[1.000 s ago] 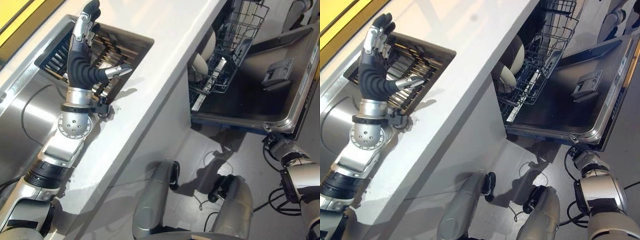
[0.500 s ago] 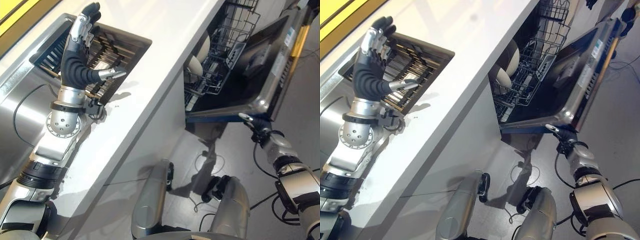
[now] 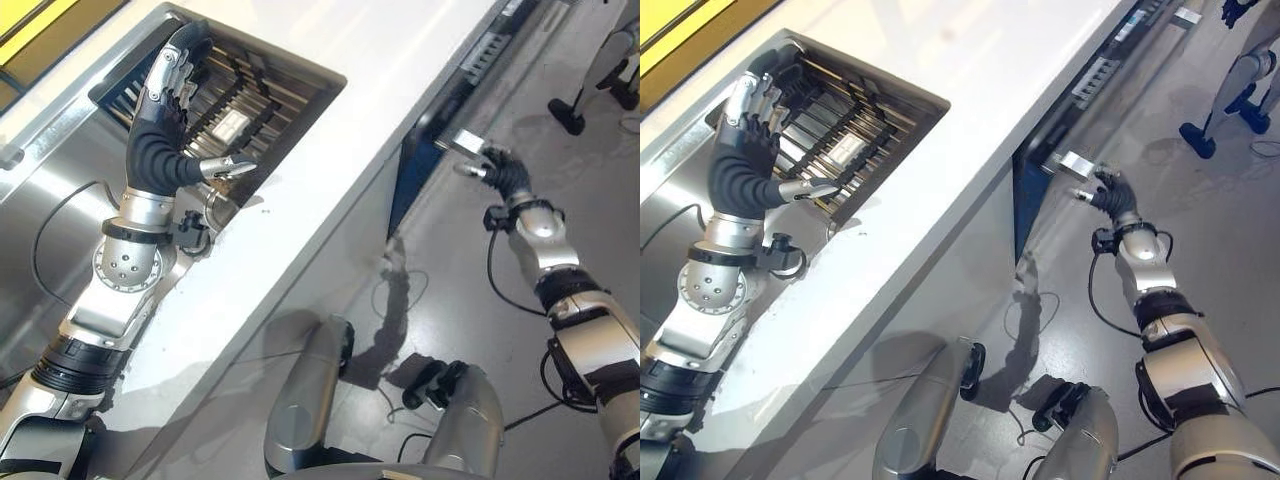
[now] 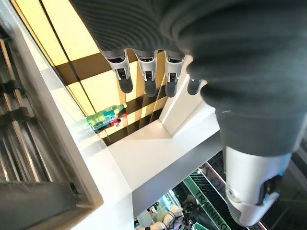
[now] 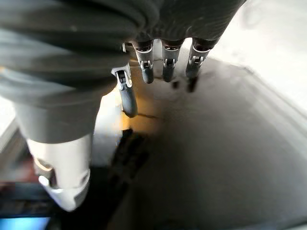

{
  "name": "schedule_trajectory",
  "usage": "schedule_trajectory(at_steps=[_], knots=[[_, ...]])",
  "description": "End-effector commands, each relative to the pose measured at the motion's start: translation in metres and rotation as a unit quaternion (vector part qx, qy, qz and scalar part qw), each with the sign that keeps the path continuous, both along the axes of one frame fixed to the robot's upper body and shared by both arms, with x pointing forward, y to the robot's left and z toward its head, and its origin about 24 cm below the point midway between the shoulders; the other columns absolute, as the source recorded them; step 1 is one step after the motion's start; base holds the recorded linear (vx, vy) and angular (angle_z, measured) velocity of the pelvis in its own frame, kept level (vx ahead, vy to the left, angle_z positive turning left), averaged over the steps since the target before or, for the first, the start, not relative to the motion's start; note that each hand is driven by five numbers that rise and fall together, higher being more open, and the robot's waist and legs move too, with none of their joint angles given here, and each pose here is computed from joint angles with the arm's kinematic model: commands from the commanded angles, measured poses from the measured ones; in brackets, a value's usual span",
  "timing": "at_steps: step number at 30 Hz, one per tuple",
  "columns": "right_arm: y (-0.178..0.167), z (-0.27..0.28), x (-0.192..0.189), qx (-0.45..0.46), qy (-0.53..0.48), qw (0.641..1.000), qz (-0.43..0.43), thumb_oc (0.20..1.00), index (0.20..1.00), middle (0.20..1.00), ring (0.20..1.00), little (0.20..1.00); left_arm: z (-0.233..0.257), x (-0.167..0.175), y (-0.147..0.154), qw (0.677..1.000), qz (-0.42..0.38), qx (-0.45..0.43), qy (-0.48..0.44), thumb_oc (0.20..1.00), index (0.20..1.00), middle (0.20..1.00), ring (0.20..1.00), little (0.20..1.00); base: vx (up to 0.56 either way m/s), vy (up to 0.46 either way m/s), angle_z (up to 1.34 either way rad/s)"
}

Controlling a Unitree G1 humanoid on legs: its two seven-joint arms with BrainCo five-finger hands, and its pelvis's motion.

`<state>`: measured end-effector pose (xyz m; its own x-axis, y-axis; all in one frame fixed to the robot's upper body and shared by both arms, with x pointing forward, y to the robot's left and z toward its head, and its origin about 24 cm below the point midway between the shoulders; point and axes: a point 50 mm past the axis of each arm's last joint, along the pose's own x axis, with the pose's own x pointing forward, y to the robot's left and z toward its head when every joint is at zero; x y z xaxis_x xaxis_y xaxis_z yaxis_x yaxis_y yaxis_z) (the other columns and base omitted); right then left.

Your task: Pick up plates and place into dishwasher.

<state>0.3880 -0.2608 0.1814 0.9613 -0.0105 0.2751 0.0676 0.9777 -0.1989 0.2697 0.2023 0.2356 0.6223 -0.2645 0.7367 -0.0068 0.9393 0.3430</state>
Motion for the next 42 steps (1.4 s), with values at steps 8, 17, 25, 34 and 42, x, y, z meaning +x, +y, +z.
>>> schedule_trajectory(at_steps=[8, 17, 25, 34, 42], knots=[[0.025, 0.114, -0.007, 0.072, -0.228, 0.964, 0.115, 1.000, 1.000, 1.000, 1.000, 1.000, -0.039, -0.009, -0.009, 0.997, -0.050, -0.022, 0.051, 1.000, 1.000, 1.000, 1.000, 1.000, -0.01, -0.009, 0.02], [0.044, 0.029, 0.001, 0.128, -0.140, 0.980, -0.055, 1.000, 1.000, 1.000, 1.000, 1.000, -0.041, -0.003, -0.038, 0.990, -0.125, -0.019, 0.068, 1.000, 1.000, 1.000, 1.000, 1.000, -0.02, 0.022, 0.02], [0.117, -0.075, -0.038, 0.154, -0.019, 0.987, -0.043, 1.000, 1.000, 1.000, 1.000, 1.000, -0.075, -0.008, -0.074, 0.967, -0.207, -0.063, 0.135, 1.000, 1.000, 1.000, 1.000, 1.000, 0.14, 0.019, -0.13], [0.133, -0.133, -0.089, 0.136, 0.050, 0.989, -0.005, 1.000, 1.000, 1.000, 1.000, 1.000, -0.077, -0.019, -0.081, 0.943, -0.280, -0.115, 0.135, 1.000, 1.000, 1.000, 1.000, 1.000, 0.10, -0.011, -0.15], [0.147, -0.107, -0.122, 0.121, -0.047, 0.990, 0.047, 1.000, 1.000, 1.000, 1.000, 1.000, -0.087, -0.018, -0.087, 0.921, -0.286, -0.199, 0.174, 1.000, 1.000, 1.000, 1.000, 1.000, 0.05, -0.001, -0.06]])
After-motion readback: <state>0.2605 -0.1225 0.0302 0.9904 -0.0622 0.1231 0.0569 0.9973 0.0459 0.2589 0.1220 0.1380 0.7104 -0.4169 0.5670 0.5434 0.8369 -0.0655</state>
